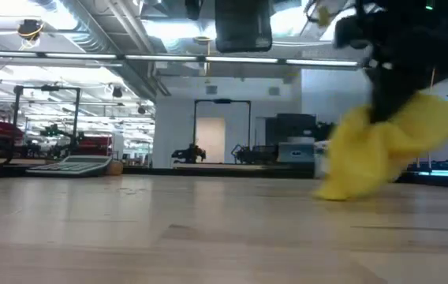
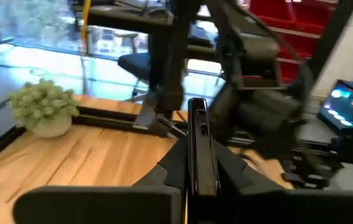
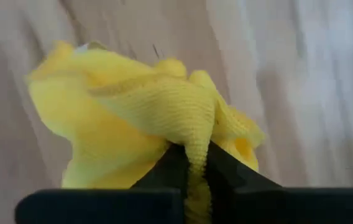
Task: Apply microfiber cloth
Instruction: Wipe the back of the cellphone with a microfiber cloth
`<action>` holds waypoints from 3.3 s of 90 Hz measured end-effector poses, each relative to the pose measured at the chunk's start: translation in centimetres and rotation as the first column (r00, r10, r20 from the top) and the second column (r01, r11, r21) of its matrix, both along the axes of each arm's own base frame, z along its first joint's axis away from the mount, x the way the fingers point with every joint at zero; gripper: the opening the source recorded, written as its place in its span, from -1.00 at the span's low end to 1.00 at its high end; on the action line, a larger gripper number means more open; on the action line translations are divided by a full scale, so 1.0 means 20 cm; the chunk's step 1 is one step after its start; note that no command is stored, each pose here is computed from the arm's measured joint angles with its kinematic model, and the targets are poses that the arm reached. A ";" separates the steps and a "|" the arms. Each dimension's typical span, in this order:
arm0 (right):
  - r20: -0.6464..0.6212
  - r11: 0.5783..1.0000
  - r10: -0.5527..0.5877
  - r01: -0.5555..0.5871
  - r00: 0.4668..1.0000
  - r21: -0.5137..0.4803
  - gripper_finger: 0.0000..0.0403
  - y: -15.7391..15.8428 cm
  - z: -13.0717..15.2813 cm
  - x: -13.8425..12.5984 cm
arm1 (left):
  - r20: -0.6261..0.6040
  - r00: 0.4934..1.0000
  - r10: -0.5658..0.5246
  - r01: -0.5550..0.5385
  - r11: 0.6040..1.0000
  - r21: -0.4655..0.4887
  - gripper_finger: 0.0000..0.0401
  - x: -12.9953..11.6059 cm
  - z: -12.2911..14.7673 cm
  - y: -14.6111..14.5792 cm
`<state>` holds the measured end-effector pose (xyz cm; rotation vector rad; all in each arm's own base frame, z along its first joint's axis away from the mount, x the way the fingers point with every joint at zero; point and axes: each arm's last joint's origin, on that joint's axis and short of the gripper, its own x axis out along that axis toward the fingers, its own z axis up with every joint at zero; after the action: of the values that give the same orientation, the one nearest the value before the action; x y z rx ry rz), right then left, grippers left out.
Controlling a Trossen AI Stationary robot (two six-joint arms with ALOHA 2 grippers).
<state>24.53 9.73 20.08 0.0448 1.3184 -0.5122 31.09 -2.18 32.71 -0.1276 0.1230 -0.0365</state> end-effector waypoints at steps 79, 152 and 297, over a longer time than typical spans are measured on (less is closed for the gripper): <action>0.783 0.972 0.232 -0.099 0.577 -0.215 0.23 0.16 0.71 -0.02 | 0.103 0.988 -0.116 0.135 0.969 -0.207 -0.92 0.00 0.05 -0.01; 0.696 0.912 0.401 -0.328 0.595 -0.245 -0.90 0.05 0.51 0.35 | 0.091 0.988 -0.125 0.135 0.984 -0.115 -0.83 0.00 0.04 -0.01; -0.054 0.946 0.306 -0.310 0.950 -0.096 -0.70 -0.54 -0.24 -0.03 | -0.309 0.934 0.182 -0.153 0.982 0.115 -0.67 -0.04 -0.15 0.16</action>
<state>23.95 -0.99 15.23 -0.2559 1.3043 -0.3137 30.28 0.96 29.68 -0.0529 0.4365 0.1612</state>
